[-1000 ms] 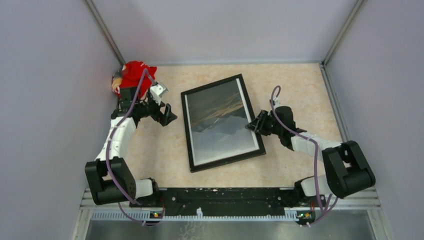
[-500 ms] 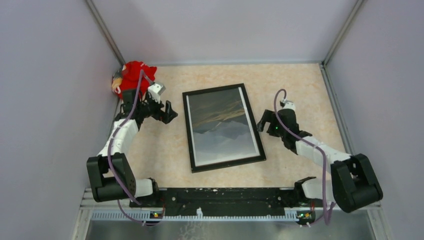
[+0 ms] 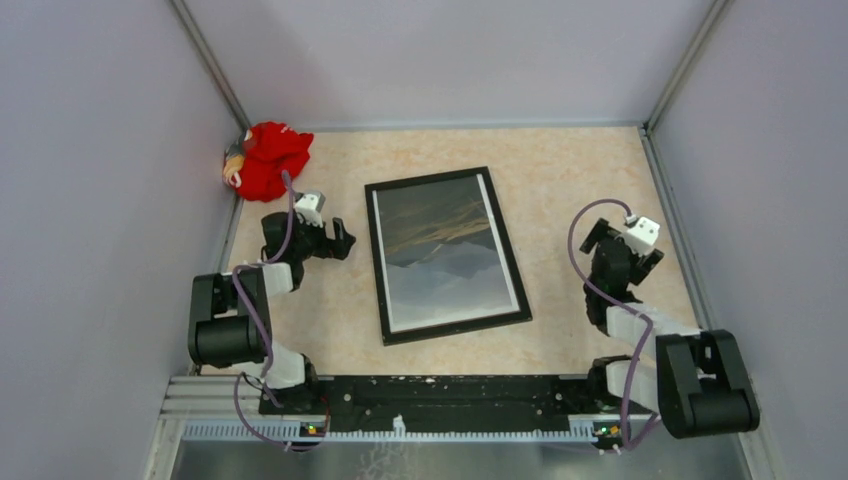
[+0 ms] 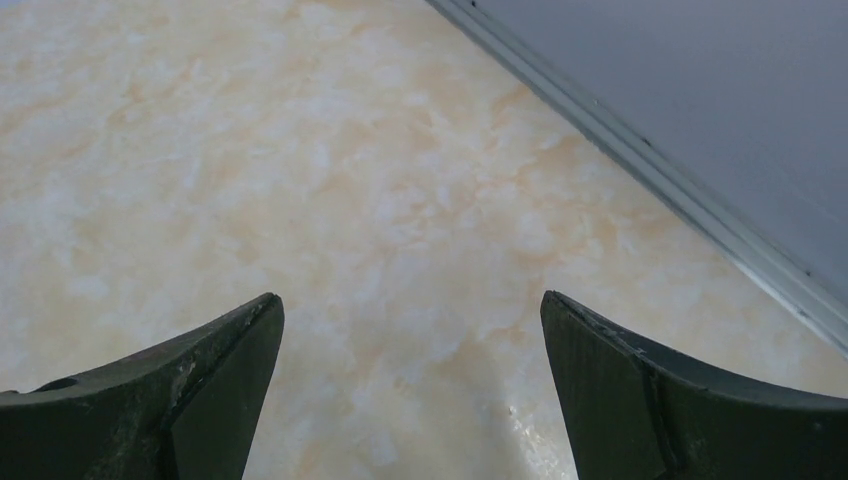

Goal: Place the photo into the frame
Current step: Reset both arms

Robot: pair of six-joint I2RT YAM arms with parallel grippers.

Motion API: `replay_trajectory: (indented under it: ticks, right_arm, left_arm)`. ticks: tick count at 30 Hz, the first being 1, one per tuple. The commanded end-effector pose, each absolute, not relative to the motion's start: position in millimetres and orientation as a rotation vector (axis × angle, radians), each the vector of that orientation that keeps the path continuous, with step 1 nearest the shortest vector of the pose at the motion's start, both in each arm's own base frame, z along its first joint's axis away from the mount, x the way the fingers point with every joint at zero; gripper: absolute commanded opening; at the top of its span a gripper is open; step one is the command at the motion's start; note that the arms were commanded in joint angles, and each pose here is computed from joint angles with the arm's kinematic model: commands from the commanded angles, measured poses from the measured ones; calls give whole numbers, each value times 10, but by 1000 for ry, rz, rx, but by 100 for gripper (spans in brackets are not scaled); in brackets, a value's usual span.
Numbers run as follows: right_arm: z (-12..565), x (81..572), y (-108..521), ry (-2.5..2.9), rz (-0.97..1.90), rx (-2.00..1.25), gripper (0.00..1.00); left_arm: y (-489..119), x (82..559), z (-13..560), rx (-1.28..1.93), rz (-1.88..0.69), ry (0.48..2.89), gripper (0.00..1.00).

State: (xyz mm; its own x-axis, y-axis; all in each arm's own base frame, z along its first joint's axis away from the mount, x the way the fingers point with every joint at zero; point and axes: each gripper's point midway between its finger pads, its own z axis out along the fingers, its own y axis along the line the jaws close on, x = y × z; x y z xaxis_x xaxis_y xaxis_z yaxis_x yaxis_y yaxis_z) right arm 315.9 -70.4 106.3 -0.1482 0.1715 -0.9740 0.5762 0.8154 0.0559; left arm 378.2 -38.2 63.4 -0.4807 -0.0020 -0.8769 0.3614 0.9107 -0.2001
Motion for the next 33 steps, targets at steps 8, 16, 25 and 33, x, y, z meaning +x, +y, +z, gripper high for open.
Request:
replay_trajectory:
  ticks: [8,16,25,33]
  right_arm:
    - [1156,3363,-669,1543,-297,519,99]
    - [1078,3209,-329,1505,-177,248,99]
    - [1071,3547,-368,1579,-198,287,99]
    - [1073,3554,-371,1580,-202,283,99]
  left_arm:
    - [-352,3815,976,318,-280,1666,99]
    - [-460,3709,899,355,-205,1624,99]
    - [-430,3770,890,335,-197,1650,99]
    - [-427,3793,868,336,-197,1659,99]
